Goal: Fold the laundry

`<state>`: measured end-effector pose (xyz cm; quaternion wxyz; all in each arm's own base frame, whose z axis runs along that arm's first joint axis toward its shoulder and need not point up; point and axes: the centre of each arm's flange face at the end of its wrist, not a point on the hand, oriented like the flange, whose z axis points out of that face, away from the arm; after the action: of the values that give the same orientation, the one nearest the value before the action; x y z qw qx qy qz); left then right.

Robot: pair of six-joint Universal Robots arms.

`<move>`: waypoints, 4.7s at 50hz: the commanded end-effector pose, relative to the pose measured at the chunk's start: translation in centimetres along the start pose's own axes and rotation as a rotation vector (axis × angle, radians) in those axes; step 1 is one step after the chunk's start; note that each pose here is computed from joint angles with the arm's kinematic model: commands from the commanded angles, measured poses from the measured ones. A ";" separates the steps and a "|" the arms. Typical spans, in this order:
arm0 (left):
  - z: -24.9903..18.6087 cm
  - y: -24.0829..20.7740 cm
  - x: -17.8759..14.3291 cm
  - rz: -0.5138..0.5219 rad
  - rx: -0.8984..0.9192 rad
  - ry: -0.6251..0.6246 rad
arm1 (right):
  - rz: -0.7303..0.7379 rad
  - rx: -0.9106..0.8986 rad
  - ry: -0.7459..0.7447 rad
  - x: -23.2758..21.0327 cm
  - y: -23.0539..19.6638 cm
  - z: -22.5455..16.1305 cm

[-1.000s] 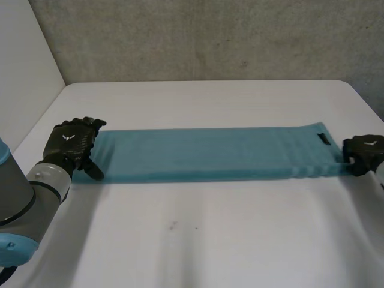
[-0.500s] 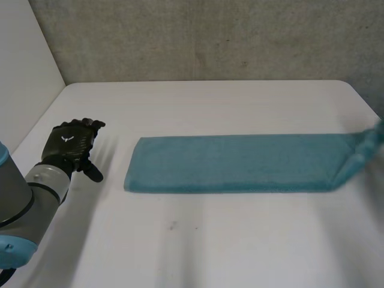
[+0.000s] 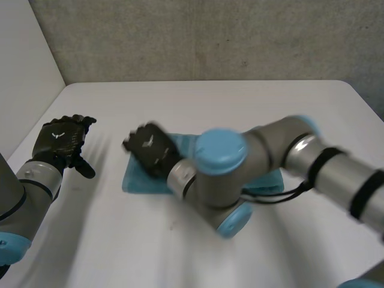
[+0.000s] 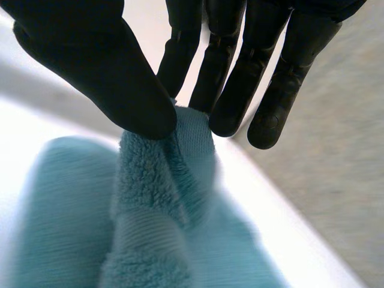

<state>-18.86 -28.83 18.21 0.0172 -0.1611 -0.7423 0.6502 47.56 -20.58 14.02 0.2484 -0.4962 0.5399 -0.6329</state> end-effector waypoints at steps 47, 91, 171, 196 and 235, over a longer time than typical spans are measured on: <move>4.7 0.0 10.5 0.074 -0.026 0.163 | 0.337 -0.439 0.590 17.9 9.3 -17.5; 0.9 -4.9 6.6 0.033 0.049 0.072 | 0.140 -0.169 0.550 13.0 -3.6 -7.4; 1.1 -5.4 5.2 -0.083 0.071 0.030 | -0.139 -0.098 0.050 -0.5 -0.1 -2.9; 1.9 -1.1 13.7 -0.084 -0.103 0.263 | 0.440 -0.243 0.326 11.6 2.2 -5.9; -4.7 -17.1 4.5 -0.136 0.132 0.121 | 0.344 -0.095 0.742 23.0 -11.9 -18.0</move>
<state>-28.04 -25.70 31.67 0.1325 -0.1619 -0.7004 0.6824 29.84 -29.72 31.61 0.1660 -0.1978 0.7051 -0.6605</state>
